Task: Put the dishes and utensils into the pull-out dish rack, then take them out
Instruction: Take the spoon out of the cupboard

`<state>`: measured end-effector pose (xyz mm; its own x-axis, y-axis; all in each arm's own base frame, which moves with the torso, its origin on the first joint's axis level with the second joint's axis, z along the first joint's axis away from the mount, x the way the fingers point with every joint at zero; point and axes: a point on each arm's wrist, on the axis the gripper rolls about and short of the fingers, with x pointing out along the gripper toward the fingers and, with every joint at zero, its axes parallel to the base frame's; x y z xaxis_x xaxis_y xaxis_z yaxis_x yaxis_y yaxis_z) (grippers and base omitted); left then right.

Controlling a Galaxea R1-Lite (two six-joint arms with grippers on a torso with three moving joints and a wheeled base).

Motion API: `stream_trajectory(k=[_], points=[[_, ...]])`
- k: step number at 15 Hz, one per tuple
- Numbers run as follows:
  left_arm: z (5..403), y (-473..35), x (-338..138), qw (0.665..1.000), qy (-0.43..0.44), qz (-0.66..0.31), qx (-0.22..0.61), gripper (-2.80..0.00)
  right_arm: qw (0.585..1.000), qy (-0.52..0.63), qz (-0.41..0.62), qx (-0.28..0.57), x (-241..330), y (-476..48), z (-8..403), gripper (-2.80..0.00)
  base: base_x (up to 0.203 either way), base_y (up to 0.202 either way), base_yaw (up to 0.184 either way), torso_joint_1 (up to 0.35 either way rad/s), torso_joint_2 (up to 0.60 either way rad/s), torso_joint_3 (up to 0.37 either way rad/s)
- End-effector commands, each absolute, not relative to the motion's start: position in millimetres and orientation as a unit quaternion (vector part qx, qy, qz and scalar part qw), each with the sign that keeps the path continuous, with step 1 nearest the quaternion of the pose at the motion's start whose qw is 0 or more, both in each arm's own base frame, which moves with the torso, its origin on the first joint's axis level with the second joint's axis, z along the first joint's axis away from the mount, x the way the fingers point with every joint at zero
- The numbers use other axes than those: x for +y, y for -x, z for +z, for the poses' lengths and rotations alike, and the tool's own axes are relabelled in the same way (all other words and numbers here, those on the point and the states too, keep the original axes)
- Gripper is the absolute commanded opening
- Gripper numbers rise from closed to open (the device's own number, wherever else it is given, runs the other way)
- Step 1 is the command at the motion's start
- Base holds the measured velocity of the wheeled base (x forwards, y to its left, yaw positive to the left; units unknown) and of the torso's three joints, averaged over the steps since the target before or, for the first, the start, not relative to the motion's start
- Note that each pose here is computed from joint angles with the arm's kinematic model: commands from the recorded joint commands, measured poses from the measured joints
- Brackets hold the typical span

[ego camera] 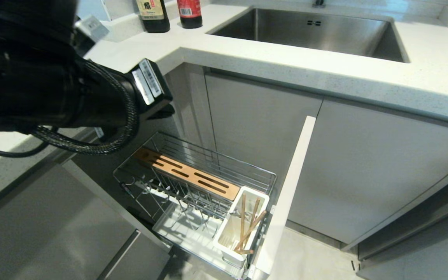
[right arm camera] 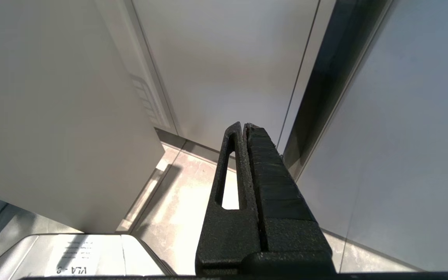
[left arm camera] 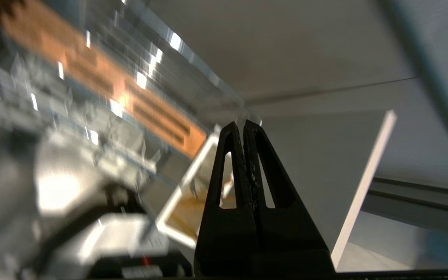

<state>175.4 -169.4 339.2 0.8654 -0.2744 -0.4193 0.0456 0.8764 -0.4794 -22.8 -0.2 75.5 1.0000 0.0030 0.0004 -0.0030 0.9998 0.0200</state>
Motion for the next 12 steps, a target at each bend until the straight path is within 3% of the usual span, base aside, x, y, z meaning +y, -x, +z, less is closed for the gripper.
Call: stream_trajectory(k=[1, 3, 8, 10, 11, 12], points=[[315.7, -186.2, -196.4, 0.909, 0.280, -0.039, 0.305, -2.80, 1.000, -0.010, 0.002, 0.000, -0.2, 22.7, 75.1, -2.80, 0.000, 0.000, 0.000, 0.000, 0.00, 0.000], [296.2, -189.4, -212.8, 0.886, 0.311, 0.006, 0.344, -2.80, 1.000, -0.010, 0.002, 0.000, -0.2, 22.7, 75.2, -2.80, 0.000, 0.000, 0.000, 0.000, 0.00, 0.000], [257.4, -181.4, -221.9, 0.873, 0.253, 0.044, 0.415, -2.80, 1.000, -0.010, 0.002, 0.000, -0.2, 22.7, 75.2, -2.80, 0.000, 0.000, 0.000, 0.000, 0.00, 0.000], [248.0, -179.0, -222.8, 0.849, 0.250, 0.024, 0.465, -2.80, 1.000, -0.010, 0.002, 0.000, -0.2, 22.7, 75.2, -2.80, 0.000, 0.000, 0.000, 0.000, 0.00, 0.000], [245.3, -178.1, -223.2, 0.836, 0.253, 0.012, 0.487, 0.00, 1.000, -0.010, 0.002, 0.000, -0.2, 22.7, 75.2, -2.80, 0.000, 0.000, 0.000, 0.000, 0.00, 0.000], [244.0, -178.0, -223.4, 0.828, 0.256, 0.006, 0.499, 0.00, 1.000, -0.010, 0.002, 0.001, -0.2, 22.7, 75.1, -2.80, 0.000, 0.000, 0.000, 0.000, 0.00, 0.000]])
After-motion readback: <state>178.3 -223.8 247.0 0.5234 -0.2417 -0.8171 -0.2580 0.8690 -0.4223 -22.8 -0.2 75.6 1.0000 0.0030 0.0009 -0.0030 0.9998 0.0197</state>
